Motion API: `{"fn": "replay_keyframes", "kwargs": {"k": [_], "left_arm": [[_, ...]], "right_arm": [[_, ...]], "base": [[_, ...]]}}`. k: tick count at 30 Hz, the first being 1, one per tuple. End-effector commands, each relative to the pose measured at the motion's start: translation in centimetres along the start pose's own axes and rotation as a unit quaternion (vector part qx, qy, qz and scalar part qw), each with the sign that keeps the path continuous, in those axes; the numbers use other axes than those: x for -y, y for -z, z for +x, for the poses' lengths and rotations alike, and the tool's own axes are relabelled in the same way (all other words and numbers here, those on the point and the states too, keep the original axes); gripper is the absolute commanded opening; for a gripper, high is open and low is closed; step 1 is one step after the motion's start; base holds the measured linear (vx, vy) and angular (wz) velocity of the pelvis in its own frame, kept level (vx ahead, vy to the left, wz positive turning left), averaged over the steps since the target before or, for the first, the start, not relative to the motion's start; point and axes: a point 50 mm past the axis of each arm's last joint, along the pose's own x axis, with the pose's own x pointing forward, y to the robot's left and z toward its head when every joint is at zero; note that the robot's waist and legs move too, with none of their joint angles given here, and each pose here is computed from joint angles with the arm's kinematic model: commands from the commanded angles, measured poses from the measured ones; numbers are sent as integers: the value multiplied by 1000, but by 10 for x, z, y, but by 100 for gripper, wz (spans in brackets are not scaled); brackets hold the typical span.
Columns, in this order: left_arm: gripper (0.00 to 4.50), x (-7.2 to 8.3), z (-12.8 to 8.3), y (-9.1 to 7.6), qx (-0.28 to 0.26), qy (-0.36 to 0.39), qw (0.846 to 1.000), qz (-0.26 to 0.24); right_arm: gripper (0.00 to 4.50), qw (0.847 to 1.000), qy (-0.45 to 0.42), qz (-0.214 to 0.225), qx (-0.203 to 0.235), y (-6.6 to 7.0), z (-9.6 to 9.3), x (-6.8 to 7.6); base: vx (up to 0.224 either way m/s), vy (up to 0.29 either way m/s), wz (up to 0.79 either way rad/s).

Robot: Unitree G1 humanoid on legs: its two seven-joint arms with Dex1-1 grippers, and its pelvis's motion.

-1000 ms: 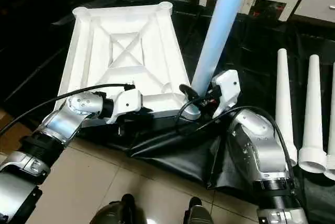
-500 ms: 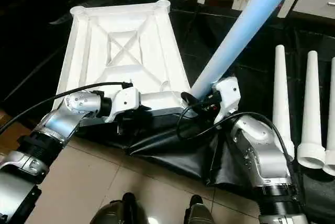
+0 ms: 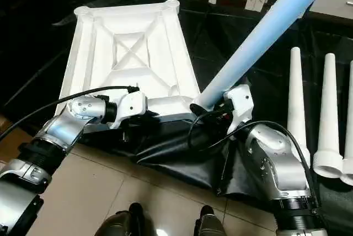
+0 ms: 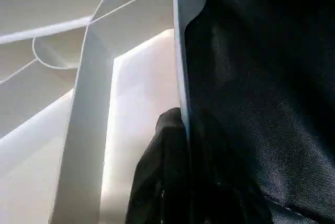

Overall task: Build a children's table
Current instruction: Insert table leg to table base

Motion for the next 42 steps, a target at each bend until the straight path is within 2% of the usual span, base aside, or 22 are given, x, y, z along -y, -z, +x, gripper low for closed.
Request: {"fn": "replay_keyframes", "kwargs": {"k": [1, 8, 16, 32, 42], "left_arm": [[0, 14, 7, 17, -39, 32, 999, -18], [0, 15, 6, 17, -40, 33, 998, -18], [0, 16, 6, 18, -42, 38, 998, -20], [0, 18, 6, 19, -43, 41, 998, -22], [0, 19, 7, 18, -43, 46, 998, -26]], "right_arm": [[345, 1000, 4, -7, 6, -6, 0, 1], [345, 1000, 5, -12, 14, -12, 1, 1], [345, 999, 5, -19, 27, -24, 4, 4], [345, 999, -5, -32, 29, -33, 6, 5], [345, 997, -47, -56, -36, -18, 9, 6]], "base": [[0, 0, 0], [0, 0, 0], [0, 0, 0], [0, 0, 0], [0, 0, 0]]}}
